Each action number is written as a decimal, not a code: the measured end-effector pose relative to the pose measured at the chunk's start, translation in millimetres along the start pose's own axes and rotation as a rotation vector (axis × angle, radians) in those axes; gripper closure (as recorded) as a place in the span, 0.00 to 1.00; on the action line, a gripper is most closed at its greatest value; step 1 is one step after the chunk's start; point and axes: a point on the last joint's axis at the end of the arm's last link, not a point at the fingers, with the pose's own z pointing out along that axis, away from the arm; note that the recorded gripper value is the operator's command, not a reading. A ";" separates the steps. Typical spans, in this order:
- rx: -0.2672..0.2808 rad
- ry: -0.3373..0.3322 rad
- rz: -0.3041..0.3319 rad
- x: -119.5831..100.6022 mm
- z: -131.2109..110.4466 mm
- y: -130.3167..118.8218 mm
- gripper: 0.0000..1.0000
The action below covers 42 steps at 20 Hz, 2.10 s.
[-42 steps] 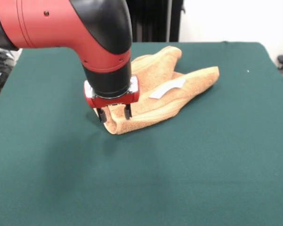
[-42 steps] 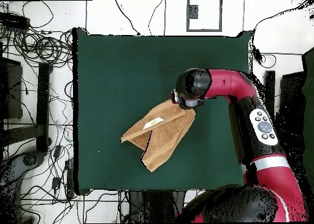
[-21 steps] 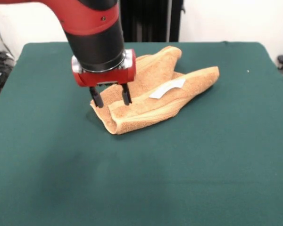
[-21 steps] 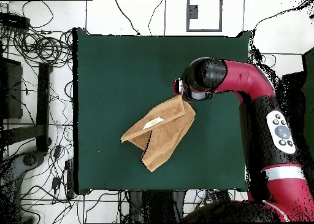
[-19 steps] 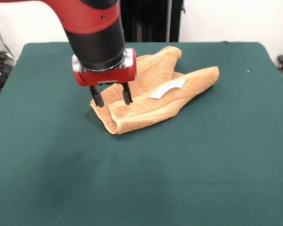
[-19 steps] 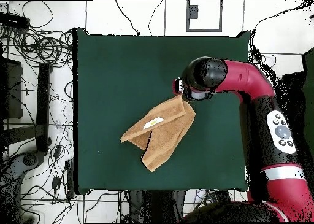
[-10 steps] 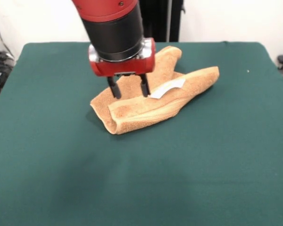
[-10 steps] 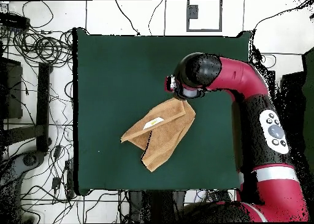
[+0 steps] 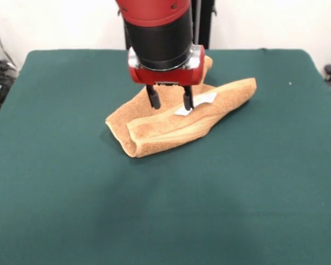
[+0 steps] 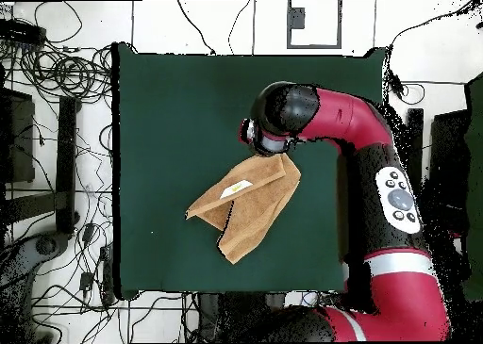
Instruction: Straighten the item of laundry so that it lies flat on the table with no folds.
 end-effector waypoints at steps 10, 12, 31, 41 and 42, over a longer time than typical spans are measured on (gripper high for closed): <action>0.030 0.045 0.112 8.5 21.8 1.9 0.00; 0.031 0.062 0.130 10.0 31.7 0.2 0.00; -0.007 0.251 0.192 35.1 141.7 -3.5 0.00; 0.057 0.240 0.173 43.0 134.7 7.0 0.00; 0.062 0.238 0.170 43.5 133.1 8.4 0.00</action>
